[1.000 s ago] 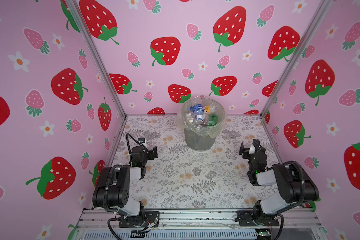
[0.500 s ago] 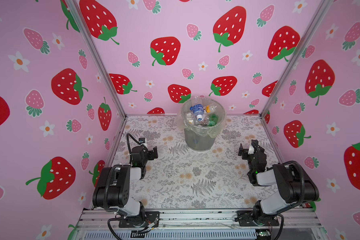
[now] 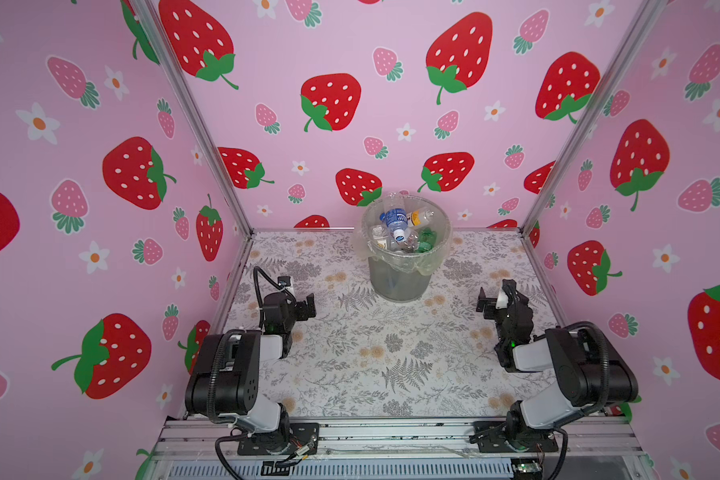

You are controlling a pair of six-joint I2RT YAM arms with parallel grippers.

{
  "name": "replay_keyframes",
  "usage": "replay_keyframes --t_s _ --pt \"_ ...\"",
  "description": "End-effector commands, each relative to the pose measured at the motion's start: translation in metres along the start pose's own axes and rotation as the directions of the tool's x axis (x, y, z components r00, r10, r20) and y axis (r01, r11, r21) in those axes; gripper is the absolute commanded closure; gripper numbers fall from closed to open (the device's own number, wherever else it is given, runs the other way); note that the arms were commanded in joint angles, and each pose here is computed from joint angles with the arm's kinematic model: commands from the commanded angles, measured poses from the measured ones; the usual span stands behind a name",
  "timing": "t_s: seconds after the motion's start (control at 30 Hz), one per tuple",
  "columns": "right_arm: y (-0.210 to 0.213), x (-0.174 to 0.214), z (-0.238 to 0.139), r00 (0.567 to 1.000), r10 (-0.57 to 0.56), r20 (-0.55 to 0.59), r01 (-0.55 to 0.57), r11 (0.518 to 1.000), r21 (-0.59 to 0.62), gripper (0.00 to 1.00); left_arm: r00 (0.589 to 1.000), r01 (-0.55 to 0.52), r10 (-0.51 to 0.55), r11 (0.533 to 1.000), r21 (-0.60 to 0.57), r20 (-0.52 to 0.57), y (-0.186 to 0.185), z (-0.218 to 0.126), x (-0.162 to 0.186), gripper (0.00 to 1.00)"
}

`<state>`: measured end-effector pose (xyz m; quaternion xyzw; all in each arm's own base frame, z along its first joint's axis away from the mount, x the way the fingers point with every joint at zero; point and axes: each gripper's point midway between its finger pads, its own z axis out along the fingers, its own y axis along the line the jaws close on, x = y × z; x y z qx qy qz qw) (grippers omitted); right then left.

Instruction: Throw the plastic bottles in the bin

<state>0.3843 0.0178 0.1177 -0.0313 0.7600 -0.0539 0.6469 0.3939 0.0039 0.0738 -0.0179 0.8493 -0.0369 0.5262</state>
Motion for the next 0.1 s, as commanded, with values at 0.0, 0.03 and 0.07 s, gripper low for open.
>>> replay_keyframes --t_s 0.0,0.03,0.07 --pt "0.0034 -0.0028 0.0 1.0 -0.017 0.009 0.018 1.0 -0.012 0.01 0.999 -0.025 0.025 1.0 -0.003 0.033 -0.0008 0.0034 -0.0138 0.01" --pt "0.0035 -0.0031 -0.0008 1.0 -0.018 0.011 0.018 1.0 -0.013 0.01 0.999 -0.025 0.025 1.0 -0.004 0.033 -0.0005 0.0035 -0.014 0.01" --pt "0.003 -0.003 -0.0008 1.0 -0.017 0.011 0.017 1.0 -0.011 0.01 0.999 -0.025 0.025 1.0 -0.003 0.032 -0.0008 0.0036 -0.0134 0.01"
